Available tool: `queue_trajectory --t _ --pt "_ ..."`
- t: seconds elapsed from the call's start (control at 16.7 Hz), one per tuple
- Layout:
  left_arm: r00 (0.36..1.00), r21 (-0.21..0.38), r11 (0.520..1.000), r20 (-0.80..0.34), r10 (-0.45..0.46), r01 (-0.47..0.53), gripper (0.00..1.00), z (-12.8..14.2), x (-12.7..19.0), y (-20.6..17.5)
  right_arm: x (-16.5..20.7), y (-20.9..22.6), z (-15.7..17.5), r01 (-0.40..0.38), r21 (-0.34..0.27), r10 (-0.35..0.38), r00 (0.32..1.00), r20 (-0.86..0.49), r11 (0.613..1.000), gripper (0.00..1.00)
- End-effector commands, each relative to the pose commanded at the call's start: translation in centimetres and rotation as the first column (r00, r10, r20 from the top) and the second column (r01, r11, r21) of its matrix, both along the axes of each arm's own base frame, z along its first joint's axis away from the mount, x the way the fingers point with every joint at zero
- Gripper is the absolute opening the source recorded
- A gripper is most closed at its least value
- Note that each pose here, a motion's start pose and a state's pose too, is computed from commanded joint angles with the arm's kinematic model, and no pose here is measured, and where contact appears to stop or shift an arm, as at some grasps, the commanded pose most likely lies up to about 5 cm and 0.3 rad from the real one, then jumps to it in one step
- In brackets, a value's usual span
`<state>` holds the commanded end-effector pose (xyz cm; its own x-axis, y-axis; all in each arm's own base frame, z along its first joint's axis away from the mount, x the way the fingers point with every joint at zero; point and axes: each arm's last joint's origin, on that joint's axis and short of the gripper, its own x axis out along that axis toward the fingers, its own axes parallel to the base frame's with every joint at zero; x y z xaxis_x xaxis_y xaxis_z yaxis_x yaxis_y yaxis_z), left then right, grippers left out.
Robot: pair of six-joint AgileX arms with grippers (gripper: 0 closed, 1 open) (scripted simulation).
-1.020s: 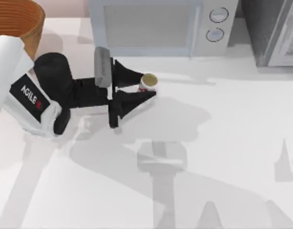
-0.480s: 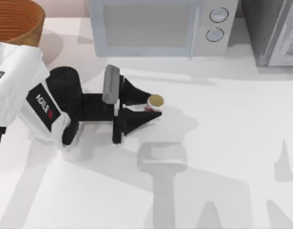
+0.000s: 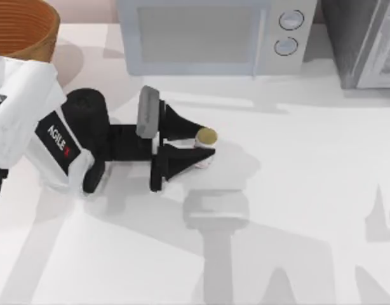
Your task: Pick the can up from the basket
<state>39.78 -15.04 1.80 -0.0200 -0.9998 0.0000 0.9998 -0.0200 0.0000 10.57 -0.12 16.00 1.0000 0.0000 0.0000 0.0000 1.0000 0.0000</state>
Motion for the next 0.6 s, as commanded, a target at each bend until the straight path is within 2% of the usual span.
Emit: queue_trajectory --t 0.36,0.6 --pt "1.0 0.0 1.0 0.0 0.0 0.0 0.98 0.0 0.0 0.0 0.0 0.0 0.0 0.0 0.0 0.0 1.0 0.0 1.0 1.0" --pt "1.0 0.0 1.0 0.0 0.0 0.0 1.0 0.0 0.0 0.0 0.0 0.0 0.0 0.0 0.0 0.0 1.0 0.0 1.0 1.0"
